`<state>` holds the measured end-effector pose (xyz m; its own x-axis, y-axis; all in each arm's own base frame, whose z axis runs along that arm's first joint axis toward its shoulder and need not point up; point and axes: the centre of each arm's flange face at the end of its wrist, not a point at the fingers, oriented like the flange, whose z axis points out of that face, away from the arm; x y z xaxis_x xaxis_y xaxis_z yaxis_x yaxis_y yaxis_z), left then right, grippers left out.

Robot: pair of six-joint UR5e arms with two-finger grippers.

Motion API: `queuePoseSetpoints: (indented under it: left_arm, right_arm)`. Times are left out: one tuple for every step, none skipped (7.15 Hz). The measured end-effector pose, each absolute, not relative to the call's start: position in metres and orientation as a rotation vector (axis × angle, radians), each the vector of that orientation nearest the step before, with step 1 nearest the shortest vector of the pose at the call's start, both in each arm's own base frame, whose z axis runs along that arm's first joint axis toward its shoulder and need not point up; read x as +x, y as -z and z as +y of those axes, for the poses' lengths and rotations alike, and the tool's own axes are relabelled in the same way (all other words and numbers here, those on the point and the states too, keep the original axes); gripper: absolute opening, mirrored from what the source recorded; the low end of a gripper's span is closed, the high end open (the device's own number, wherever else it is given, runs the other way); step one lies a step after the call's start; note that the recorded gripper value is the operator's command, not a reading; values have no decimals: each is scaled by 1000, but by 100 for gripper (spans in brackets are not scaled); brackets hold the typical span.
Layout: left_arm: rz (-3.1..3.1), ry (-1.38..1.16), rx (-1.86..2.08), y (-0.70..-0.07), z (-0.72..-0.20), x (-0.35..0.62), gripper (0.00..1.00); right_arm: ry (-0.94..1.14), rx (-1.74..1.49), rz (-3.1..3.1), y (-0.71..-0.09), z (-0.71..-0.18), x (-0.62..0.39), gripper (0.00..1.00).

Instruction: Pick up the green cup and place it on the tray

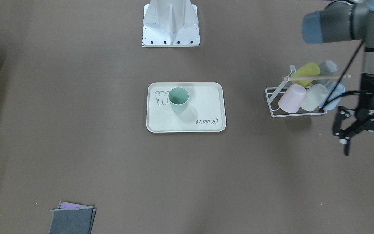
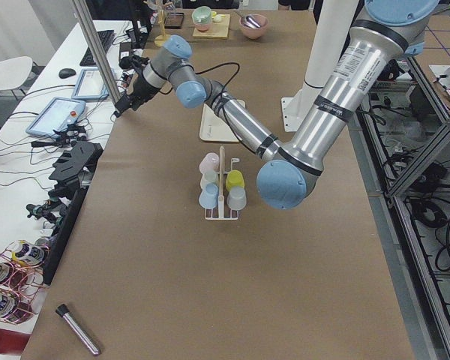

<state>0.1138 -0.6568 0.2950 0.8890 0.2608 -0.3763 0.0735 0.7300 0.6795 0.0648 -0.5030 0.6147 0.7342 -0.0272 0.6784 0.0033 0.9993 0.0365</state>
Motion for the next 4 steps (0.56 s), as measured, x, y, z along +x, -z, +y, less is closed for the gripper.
queuePoseSetpoints:
  left_arm:
    - [556, -45, 598, -352, -670, 51, 98]
    - [656, 30, 459, -413, -670, -7, 98]
    - [737, 100, 355, -468, -656, -48, 98]
    - [789, 155, 270, -516, -636, -70, 98]
  right_arm:
    - [17, 35, -747, -614, -504, 65, 100]
    - [18, 38, -747, -612, -504, 65, 100]
    - [18, 38, -747, -612, -505, 65, 100]
    - [19, 38, -747, -612, -505, 65, 100]
